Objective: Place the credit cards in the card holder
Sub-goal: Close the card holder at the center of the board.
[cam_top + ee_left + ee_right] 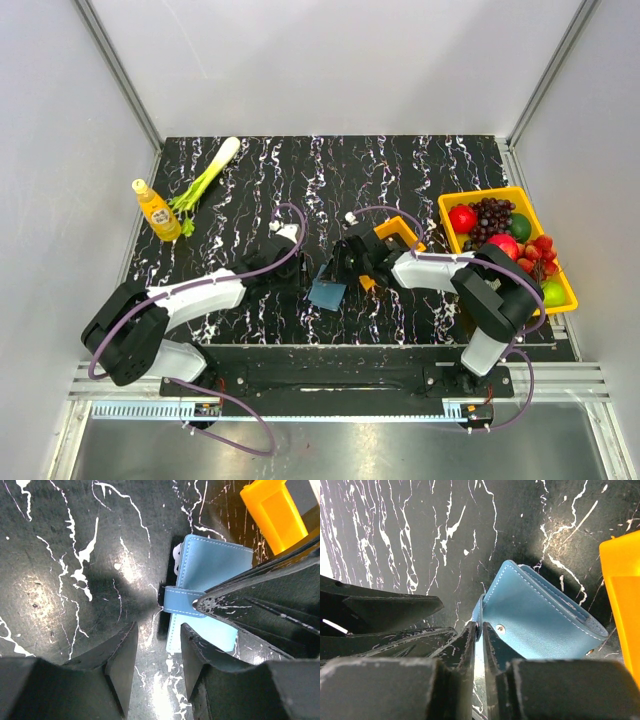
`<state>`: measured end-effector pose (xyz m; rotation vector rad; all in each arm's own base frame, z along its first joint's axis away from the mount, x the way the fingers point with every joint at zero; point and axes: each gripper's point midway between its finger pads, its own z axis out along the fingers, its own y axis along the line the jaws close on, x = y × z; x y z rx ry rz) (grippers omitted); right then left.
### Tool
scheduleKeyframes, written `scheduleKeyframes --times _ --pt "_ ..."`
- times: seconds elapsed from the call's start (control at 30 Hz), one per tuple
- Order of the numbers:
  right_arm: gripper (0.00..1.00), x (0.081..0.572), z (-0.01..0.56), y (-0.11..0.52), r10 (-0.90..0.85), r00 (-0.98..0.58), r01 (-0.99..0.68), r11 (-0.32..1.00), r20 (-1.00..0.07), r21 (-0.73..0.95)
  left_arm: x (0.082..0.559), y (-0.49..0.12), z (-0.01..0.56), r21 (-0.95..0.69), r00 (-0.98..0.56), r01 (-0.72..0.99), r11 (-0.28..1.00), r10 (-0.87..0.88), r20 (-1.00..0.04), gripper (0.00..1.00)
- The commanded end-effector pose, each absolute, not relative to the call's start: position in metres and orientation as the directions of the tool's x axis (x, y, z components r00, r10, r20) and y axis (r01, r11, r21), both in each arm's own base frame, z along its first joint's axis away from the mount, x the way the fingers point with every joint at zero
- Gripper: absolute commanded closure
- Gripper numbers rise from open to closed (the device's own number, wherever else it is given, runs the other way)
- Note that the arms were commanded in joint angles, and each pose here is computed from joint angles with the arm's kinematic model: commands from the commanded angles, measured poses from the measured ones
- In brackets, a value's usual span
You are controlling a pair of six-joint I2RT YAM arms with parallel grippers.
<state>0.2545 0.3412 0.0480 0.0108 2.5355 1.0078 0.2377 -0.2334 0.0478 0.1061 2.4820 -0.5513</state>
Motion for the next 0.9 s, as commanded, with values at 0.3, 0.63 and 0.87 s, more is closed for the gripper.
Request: scheduleKeyframes --times 0.3,0.63,0.87 --pt "0.98 0.264 0.060 0.337 0.147 -0.895 -0.162 0.772 -0.422 0.614 0.236 -0.233 0.042 -0.372 -0.821 0.209 0.904 -0.044 -0.569 0.56" --pt "0.99 0.264 0.065 0.328 0.099 -0.881 -0.179 0.836 -0.463 0.519 0.233 -0.243 0.049 -0.343 -0.799 0.264 0.902 0.005 -0.601 0.56" --pt "0.85 0.262 0.063 0.328 0.091 -0.887 -0.176 0.838 -0.452 0.516 0.232 -0.247 0.046 -0.325 -0.802 0.266 0.908 0.022 -0.596 0.57"
